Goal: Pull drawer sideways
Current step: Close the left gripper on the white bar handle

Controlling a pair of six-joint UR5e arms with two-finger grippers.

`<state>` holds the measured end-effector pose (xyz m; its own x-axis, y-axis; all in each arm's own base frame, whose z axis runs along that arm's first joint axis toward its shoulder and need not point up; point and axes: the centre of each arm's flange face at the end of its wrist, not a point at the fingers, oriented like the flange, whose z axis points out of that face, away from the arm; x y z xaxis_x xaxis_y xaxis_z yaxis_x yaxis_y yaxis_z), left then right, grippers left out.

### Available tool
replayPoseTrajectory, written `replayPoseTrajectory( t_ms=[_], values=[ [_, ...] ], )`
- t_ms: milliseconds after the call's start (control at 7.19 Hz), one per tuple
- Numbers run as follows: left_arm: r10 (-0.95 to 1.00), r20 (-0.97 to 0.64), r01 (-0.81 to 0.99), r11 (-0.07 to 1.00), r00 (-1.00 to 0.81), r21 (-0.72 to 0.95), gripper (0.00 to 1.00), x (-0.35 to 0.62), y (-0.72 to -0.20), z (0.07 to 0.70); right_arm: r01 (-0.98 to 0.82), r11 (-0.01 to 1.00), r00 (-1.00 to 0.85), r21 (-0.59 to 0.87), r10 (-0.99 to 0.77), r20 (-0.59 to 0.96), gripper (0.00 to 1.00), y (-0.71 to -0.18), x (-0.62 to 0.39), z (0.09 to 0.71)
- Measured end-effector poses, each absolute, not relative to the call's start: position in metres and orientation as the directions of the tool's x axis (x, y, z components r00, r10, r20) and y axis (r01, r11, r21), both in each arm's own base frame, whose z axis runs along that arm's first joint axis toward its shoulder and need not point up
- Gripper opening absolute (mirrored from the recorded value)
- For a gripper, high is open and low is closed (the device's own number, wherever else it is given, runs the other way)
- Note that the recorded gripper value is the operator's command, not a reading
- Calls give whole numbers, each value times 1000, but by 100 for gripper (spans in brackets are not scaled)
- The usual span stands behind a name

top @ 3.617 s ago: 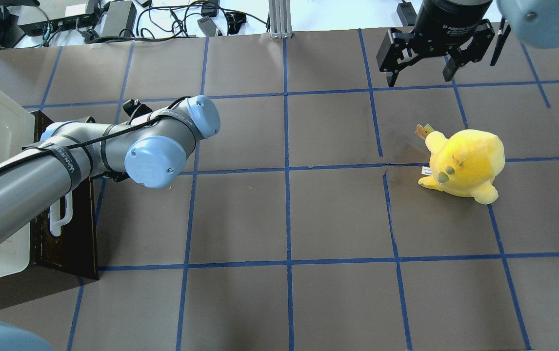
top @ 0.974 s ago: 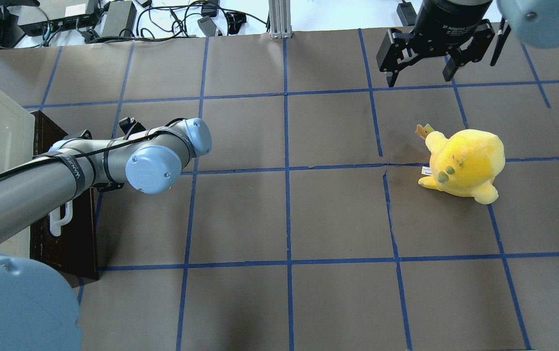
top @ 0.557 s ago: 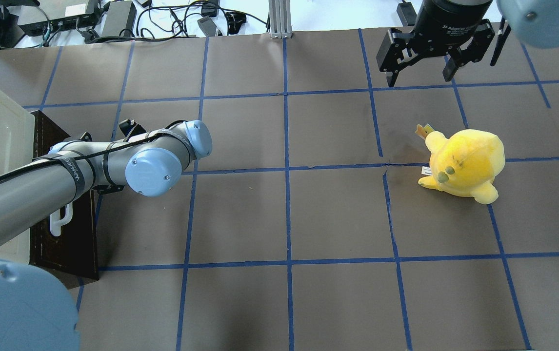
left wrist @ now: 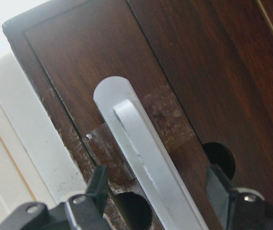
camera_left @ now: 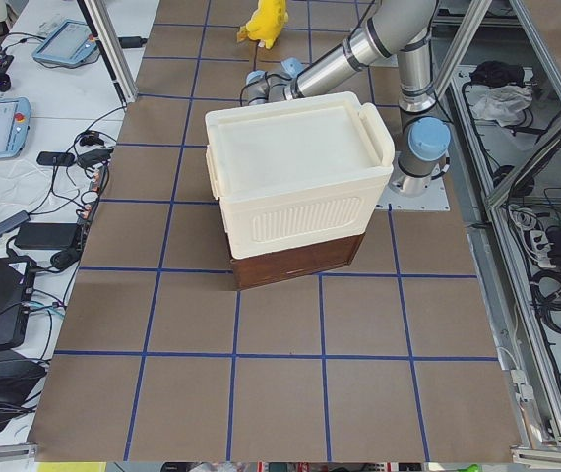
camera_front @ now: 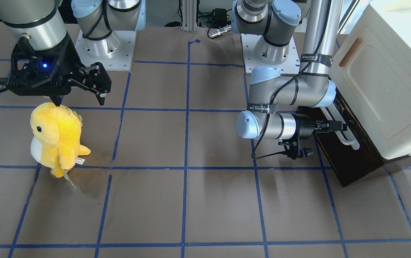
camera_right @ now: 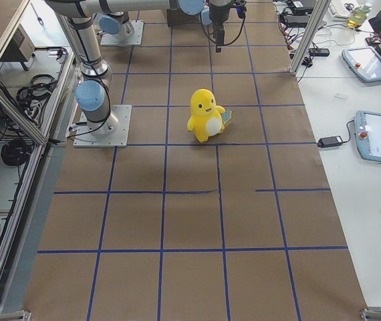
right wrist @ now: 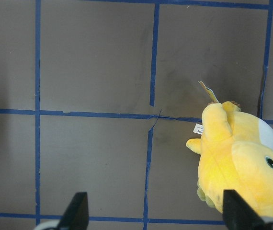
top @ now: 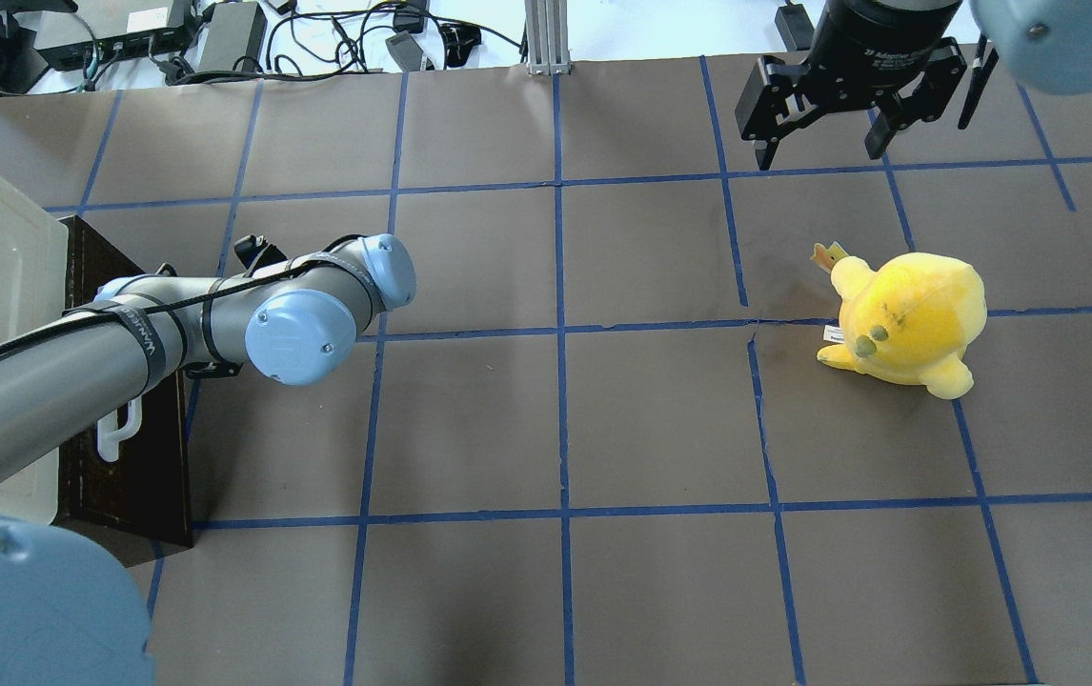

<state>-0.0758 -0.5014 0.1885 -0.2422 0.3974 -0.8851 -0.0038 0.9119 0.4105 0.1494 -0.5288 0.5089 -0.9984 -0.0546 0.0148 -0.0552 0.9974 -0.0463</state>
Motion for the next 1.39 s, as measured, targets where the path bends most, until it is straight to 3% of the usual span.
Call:
replayPoseTrajectory(
  t_ms=[1391],
  values=[
    [383,-892,-8,918,-241,396,43,-75,-498,190,-55,997,-998,-46,-55,15,100,-529,149,509]
  ],
)
